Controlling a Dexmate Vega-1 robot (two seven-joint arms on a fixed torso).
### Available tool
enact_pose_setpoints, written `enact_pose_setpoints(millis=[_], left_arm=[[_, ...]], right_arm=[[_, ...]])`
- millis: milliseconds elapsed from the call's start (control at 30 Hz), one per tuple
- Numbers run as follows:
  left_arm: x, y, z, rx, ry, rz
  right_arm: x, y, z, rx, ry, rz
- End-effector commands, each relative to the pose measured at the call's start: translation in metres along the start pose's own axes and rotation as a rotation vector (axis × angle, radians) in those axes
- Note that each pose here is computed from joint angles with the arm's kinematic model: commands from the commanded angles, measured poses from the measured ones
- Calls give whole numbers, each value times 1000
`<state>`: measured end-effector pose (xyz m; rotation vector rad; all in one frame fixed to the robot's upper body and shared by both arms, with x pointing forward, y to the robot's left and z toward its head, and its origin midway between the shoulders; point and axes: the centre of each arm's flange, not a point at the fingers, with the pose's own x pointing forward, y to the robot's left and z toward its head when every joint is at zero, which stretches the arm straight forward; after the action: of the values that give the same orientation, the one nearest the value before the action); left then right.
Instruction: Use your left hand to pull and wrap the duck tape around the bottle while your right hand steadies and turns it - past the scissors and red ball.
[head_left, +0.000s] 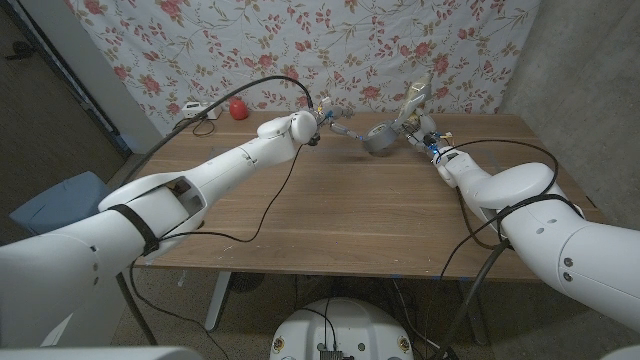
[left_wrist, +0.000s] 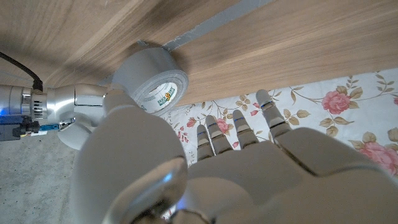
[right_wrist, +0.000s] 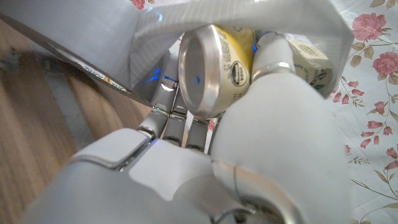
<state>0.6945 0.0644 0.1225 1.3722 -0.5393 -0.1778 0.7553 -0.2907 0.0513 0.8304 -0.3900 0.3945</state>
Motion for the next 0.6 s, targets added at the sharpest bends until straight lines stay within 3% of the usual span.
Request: enact_pose_setpoints(millis=[33, 333, 600], left_arm=[[19, -32, 5, -80, -57, -30], [34, -53, 23, -67, -112, -85], [42, -60, 42, -21, -152, -54]], right_arm=[[3, -1, 0, 4, 8, -46], [3, -3, 0, 7, 9, -75], [3, -6, -1, 16, 10, -105]])
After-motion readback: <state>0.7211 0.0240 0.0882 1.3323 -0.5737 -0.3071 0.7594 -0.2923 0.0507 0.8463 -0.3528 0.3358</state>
